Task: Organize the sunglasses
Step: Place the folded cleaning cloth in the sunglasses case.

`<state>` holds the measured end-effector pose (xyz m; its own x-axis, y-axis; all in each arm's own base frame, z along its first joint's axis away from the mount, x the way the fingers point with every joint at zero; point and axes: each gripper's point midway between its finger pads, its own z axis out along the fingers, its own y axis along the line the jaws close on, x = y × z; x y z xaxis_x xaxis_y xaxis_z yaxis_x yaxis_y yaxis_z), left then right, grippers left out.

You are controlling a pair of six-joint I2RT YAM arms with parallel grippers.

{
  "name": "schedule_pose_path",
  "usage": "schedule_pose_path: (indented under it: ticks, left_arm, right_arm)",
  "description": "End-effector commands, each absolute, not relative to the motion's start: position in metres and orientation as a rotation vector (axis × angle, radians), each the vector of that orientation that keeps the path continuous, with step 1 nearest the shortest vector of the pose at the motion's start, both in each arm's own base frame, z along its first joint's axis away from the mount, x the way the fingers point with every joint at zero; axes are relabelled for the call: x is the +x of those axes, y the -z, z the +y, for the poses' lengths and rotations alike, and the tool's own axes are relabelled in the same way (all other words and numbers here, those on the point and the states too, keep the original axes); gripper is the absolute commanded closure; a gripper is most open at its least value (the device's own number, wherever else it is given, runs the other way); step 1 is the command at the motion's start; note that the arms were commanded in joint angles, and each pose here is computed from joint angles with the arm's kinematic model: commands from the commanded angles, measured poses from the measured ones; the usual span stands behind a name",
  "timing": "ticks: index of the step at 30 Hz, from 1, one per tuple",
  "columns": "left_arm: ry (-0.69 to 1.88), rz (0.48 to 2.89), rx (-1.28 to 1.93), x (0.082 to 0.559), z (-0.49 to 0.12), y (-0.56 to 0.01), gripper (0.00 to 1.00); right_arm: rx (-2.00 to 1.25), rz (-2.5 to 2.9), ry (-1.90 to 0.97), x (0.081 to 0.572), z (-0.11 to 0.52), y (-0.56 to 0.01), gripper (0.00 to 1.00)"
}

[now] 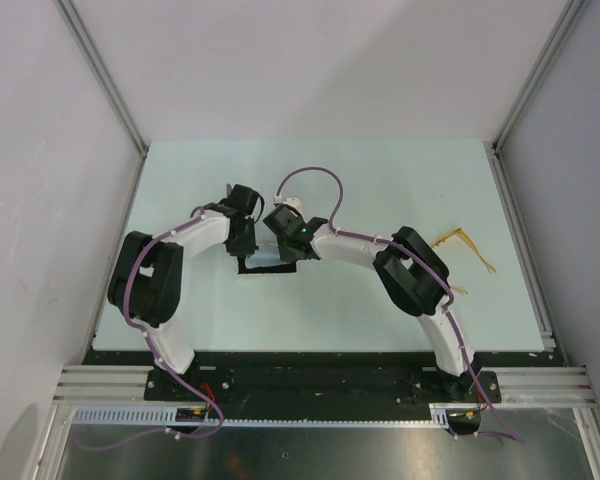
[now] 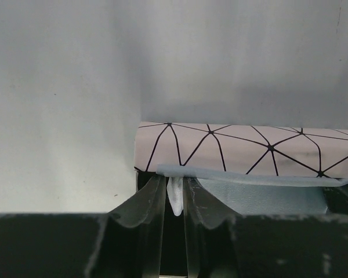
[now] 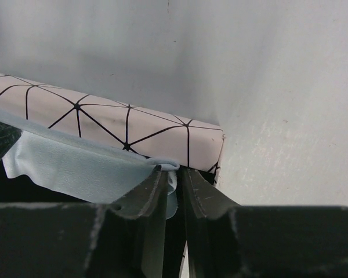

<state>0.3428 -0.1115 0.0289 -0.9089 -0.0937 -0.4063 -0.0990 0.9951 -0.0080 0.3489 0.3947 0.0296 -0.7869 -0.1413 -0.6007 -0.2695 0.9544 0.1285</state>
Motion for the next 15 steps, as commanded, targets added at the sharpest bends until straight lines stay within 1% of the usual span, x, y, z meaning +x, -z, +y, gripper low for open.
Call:
schedule_pose_path:
  ticks: [1,5,8,10,12,15]
  left_arm:
    - [0.002,2.656,-0.167,0.349,-0.113,-0.048,0.77]
    - [0.023,2.64,-0.17,0.348,-0.114,-0.056,0.75]
    - [0.055,2.631,-0.169,0.347,-0.117,-0.064,0.69]
    - [0.068,2.628,-0.167,0.347,-0.118,-0.067,0.61]
    - [0.07,2.624,-0.172,0.347,-0.118,-0.069,0.57]
    - [0.079,2.621,-0.17,0.345,-0.119,-0.072,0.56]
  right_arm:
    - [-0.27,2.409,-0.279,0.362,0.399,-0.06,0.75]
    - [-0.26,2.382,-0.304,0.364,0.401,-0.074,0.71]
    - [-0.25,2.361,-0.326,0.365,0.403,-0.085,0.66]
    - [-0.243,2.348,-0.34,0.366,0.404,-0.093,0.63]
    - [-0.24,2.34,-0.348,0.366,0.405,-0.098,0.62]
    - [-0.233,2.329,-0.358,0.366,0.405,-0.105,0.6]
